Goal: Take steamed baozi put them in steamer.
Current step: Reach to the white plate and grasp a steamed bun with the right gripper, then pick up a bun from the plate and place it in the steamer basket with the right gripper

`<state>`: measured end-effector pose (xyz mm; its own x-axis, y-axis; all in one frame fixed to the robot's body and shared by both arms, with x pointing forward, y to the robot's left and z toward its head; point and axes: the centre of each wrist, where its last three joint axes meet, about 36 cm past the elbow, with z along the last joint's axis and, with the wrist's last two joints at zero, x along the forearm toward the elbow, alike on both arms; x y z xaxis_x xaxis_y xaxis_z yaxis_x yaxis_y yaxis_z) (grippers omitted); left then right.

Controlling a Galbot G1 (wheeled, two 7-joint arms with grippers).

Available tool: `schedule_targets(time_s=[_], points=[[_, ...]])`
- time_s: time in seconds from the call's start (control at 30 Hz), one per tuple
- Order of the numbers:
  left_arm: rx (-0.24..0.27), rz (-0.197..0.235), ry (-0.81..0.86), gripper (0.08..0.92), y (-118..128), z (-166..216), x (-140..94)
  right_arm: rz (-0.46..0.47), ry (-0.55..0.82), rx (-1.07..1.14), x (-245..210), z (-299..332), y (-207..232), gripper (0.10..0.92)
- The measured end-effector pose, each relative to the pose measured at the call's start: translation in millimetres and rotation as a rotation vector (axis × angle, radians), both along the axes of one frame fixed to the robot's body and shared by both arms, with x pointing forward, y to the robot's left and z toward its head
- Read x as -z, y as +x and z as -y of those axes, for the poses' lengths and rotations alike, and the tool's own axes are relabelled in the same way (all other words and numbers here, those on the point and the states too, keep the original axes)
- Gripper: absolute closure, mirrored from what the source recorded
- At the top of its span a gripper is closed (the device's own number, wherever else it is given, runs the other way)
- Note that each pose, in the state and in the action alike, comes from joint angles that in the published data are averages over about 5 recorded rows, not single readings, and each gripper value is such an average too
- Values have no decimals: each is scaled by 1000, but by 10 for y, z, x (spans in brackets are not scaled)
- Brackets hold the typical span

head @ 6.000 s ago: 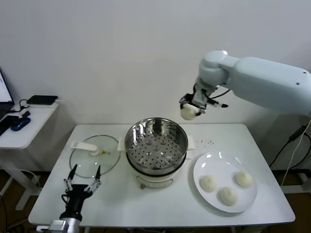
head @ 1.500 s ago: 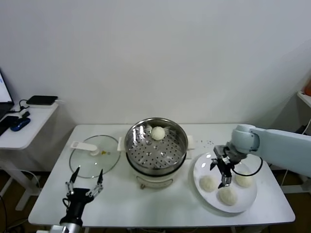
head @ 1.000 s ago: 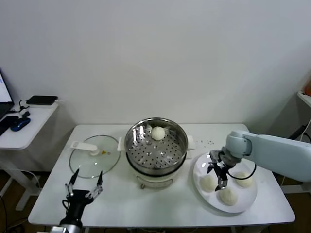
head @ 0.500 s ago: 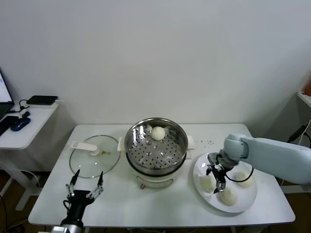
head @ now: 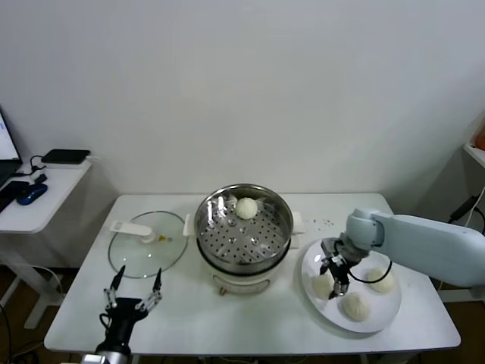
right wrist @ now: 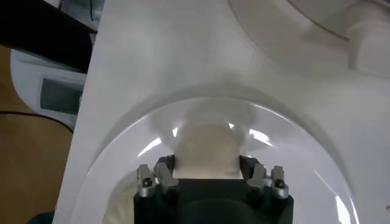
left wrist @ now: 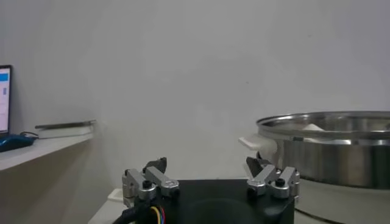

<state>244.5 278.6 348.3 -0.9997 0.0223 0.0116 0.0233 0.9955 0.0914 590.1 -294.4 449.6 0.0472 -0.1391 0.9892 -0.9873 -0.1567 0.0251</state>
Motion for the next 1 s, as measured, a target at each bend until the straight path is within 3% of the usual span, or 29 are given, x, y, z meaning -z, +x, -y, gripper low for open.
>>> schedule_targets(time_s=[0.47, 1.0], points=[[-4, 6, 0, 177, 11, -13, -4, 15, 24, 33, -347, 148, 27, 369], [11, 13, -4, 177, 70, 52, -11, 87, 94, 76, -1723, 225, 245, 369]])
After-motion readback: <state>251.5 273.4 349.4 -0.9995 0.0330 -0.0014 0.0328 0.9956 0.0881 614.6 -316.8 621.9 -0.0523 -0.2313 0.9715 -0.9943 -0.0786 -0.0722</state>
